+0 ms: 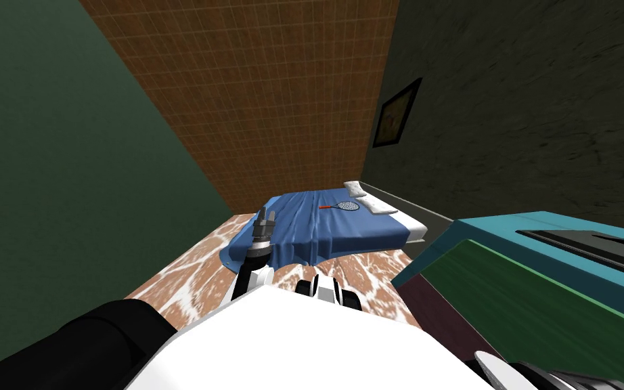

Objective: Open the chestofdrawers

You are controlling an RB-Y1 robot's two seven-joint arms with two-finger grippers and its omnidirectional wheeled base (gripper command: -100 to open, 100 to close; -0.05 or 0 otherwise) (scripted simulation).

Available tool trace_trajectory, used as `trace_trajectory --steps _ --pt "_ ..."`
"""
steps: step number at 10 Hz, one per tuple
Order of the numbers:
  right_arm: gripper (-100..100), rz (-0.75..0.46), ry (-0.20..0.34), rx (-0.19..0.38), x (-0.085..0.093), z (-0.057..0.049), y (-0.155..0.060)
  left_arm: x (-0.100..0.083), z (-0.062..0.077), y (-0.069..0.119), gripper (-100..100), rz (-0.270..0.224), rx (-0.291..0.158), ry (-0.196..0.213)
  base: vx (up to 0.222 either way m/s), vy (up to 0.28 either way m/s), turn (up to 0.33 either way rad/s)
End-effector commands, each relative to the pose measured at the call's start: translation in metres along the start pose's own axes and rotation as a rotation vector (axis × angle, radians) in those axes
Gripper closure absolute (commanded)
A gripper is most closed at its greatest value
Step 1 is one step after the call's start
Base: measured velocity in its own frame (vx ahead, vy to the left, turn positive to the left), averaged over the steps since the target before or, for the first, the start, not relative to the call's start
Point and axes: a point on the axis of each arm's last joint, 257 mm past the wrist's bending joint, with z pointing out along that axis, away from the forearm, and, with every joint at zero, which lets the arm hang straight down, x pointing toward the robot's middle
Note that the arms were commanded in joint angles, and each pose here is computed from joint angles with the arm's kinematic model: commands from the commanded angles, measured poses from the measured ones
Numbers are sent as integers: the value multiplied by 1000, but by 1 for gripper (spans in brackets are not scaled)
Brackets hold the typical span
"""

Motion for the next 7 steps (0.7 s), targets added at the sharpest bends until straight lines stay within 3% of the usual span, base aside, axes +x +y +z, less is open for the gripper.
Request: trace_trajectory --steps 1,2,7 --pt "-100 -2 1 6 1 1 -1 0 0 0 0 0 0 0 0 0 0" --pt "100 -2 1 5 1 1 -1 0 0 0 0 0 0 0 0 0 0" --pt "100 -2 -7 3 -4 5 -5 0 0 0 0 -1 0 0 -35 176 -15"
